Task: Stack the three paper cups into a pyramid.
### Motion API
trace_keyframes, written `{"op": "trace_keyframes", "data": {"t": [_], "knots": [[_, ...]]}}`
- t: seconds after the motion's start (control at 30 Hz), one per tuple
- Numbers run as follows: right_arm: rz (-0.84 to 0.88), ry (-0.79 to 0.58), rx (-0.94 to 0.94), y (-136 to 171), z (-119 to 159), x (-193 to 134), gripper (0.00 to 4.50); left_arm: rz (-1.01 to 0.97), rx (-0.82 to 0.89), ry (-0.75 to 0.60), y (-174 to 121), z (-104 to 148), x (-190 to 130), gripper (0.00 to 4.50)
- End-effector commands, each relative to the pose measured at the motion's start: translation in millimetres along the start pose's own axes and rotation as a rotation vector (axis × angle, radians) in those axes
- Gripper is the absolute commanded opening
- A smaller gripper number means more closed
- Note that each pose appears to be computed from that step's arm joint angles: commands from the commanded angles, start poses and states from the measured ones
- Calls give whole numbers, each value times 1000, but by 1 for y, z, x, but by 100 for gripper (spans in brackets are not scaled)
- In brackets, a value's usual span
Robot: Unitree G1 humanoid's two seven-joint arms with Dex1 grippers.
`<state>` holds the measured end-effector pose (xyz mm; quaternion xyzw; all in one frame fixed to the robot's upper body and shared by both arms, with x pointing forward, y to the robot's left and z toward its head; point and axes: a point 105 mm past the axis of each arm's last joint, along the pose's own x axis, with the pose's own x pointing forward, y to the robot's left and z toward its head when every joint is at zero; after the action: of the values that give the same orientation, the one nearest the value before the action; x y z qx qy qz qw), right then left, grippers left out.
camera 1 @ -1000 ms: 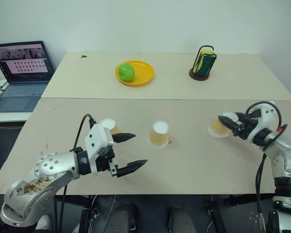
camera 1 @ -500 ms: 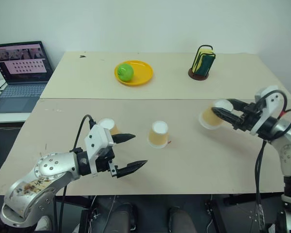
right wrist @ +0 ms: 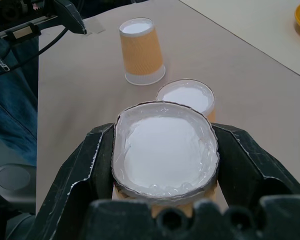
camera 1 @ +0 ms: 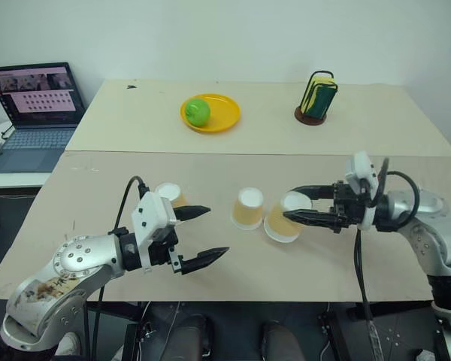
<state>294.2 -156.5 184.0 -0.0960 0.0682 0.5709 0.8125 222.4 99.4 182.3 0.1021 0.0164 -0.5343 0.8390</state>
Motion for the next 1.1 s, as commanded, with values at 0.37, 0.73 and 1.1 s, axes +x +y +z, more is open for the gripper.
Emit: {"op": "trace_keyframes", "data": {"t": [0.37, 0.73, 1.1], "knots": [[-19, -7, -38, -23, -10, 3, 259, 8, 37, -19, -8, 10, -3, 450], [-17, -16, -53, -33, -10, 13, 259, 17, 39, -19, -6, 14, -3, 450], [-4, -7, -46, -38, -18, 21, 259, 25, 41, -17, -7, 15, -4, 450]]}}
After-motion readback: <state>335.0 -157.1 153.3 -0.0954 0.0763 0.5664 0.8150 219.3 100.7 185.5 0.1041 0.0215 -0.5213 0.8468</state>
